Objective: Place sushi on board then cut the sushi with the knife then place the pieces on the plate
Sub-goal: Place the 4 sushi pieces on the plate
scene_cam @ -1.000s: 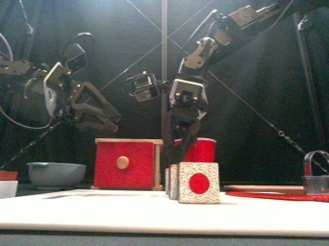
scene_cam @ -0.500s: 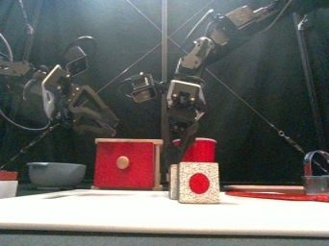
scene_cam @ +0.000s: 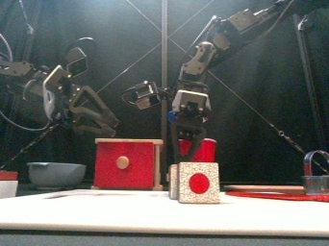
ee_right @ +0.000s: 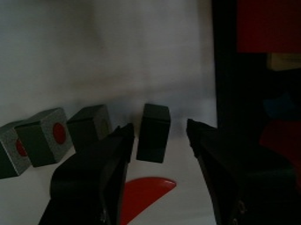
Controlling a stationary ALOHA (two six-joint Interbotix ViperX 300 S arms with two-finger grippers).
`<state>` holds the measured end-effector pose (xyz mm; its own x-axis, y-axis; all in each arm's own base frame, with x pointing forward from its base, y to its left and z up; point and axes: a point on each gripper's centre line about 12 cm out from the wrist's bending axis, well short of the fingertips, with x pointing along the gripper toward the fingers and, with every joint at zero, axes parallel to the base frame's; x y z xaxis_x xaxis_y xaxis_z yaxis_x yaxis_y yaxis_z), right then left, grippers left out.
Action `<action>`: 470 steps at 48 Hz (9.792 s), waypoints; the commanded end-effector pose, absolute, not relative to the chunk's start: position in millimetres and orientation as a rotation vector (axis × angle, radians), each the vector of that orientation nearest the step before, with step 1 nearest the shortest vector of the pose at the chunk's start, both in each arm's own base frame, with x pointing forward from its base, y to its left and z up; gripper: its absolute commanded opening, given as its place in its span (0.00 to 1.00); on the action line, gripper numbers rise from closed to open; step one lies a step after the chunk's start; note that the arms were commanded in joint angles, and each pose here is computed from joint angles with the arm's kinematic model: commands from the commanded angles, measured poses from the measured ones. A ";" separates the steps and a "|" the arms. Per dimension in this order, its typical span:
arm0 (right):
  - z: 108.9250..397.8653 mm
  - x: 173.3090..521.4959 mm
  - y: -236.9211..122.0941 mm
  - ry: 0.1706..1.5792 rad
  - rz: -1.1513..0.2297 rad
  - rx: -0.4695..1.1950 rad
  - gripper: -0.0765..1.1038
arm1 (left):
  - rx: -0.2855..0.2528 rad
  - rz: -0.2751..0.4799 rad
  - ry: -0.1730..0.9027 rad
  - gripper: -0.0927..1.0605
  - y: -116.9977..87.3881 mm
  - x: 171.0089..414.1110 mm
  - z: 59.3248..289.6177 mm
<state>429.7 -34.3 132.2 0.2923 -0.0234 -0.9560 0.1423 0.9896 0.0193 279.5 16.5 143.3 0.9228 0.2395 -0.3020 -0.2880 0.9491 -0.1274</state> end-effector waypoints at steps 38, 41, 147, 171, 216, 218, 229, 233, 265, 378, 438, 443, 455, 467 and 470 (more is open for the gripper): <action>186.9 345.5 -20.5 1.232 -0.207 0.306 0.51 | -0.186 0.280 0.250 0.83 17.0 286.3 153.4; 189.3 326.6 -20.5 1.223 -0.245 0.348 0.51 | -0.187 0.279 0.247 0.83 16.9 287.2 154.3; 180.5 418.9 34.2 1.193 -0.154 0.124 0.78 | -0.222 0.227 0.330 0.83 2.5 297.1 151.8; 167.6 440.4 10.8 1.189 -0.116 0.100 0.78 | -0.247 0.253 0.349 0.83 4.1 291.9 146.4; 142.1 440.4 7.8 1.217 -0.119 0.168 0.67 | -0.260 0.259 0.381 0.83 4.1 288.6 141.4; 140.3 438.7 5.8 1.218 -0.128 0.177 0.64 | -0.265 0.264 0.387 0.83 4.8 287.8 140.4; 154.4 423.3 0.4 1.194 -0.156 0.224 0.54 | -0.285 0.274 0.404 0.83 4.7 287.1 138.5; 168.9 408.4 -7.1 1.171 -0.193 0.264 0.54 | -0.287 0.274 0.410 0.83 4.5 286.8 137.9; 165.4 242.0 -125.5 1.005 -0.765 0.676 0.54 | -0.292 0.282 0.413 0.83 5.7 286.2 136.9; 170.0 441.0 57.6 1.219 -0.012 0.127 0.77 | -0.325 0.299 0.424 0.83 5.3 288.2 137.0; 162.4 292.5 -62.8 1.218 -0.533 0.468 0.51 | -0.331 0.301 0.408 0.83 6.4 293.5 141.5; 160.9 262.2 -79.9 1.171 -0.653 0.526 0.51 | -0.329 0.294 0.390 0.83 5.7 299.3 147.2; 161.4 213.8 -112.1 1.011 -0.848 0.632 0.51 | -0.288 0.253 0.369 0.83 2.2 308.1 153.7; 151.7 193.4 -128.2 1.013 -0.936 0.681 0.53 | -0.292 0.254 0.374 0.83 2.1 307.8 151.9; 152.2 193.0 -129.6 1.001 -0.938 0.687 0.56 | -0.290 0.252 0.375 0.83 1.7 307.8 151.9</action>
<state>191.6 -125.7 144.9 0.1973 -0.3113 -0.9296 0.8901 0.4543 0.0368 302.4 2.1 145.1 0.8899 0.1874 -0.4159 -0.2999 0.9274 -0.2237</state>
